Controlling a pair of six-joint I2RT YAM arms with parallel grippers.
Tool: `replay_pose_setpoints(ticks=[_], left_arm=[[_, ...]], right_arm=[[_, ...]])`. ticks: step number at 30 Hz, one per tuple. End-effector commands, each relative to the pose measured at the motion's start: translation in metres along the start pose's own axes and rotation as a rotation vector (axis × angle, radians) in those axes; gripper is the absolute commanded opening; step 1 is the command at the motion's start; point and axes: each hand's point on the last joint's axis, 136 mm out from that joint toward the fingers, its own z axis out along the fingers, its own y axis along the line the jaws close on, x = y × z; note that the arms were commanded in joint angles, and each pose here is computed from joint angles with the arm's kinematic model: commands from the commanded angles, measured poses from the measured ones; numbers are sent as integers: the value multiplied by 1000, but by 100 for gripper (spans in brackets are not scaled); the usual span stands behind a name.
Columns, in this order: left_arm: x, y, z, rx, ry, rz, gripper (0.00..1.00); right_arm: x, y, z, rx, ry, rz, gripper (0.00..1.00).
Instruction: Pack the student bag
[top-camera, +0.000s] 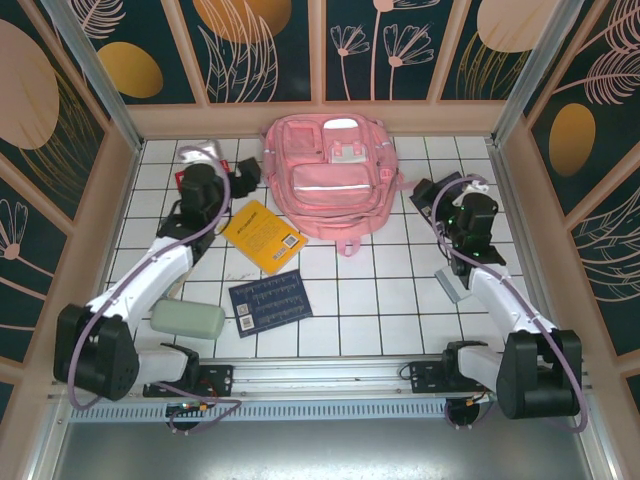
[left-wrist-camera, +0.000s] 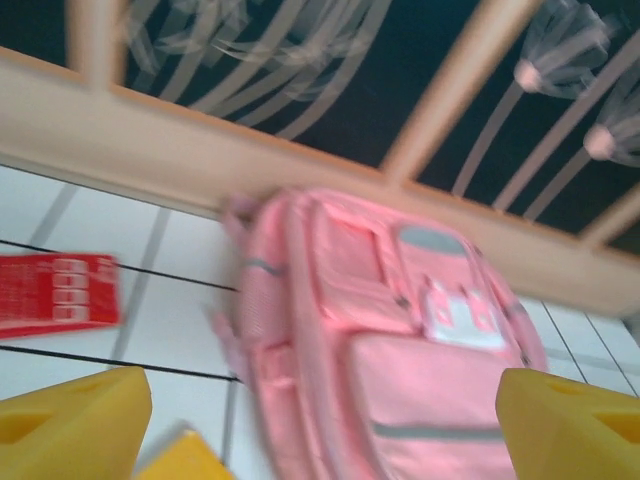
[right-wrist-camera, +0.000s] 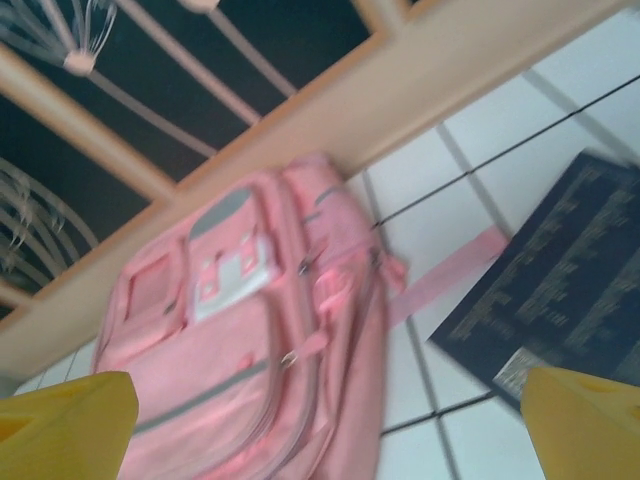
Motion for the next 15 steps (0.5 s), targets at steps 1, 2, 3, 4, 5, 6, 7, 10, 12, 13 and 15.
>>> replay_pose_setpoints(ticks=[1, 2, 3, 4, 5, 6, 7, 10, 12, 13, 15], left_arm=[[33, -38, 15, 86, 80, 141, 87], [52, -45, 22, 106, 124, 175, 87], [58, -57, 28, 131, 143, 199, 86], [70, -64, 33, 144, 176, 220, 84], [80, -71, 39, 154, 205, 245, 82], [91, -76, 46, 152, 231, 266, 82], [99, -84, 51, 165, 252, 286, 80], [125, -108, 72, 176, 304, 384, 77], [138, -129, 86, 190, 330, 445, 74], [144, -134, 94, 180, 341, 463, 71], [157, -147, 109, 182, 362, 503, 67]], right_arm=[[9, 21, -7, -68, 32, 1, 99], [11, 21, -7, -71, 37, 4, 99], [13, 21, -7, -72, 39, 11, 99], [14, 20, -8, -72, 38, 20, 99], [15, 20, -8, -71, 37, 25, 99], [16, 19, -8, -69, 35, 31, 99], [16, 19, -8, -67, 34, 39, 99], [17, 17, -6, -63, 33, 53, 99], [19, 14, -5, -49, 42, 61, 99], [20, 13, -5, -40, 44, 67, 99], [20, 6, -5, -6, 40, 78, 99]])
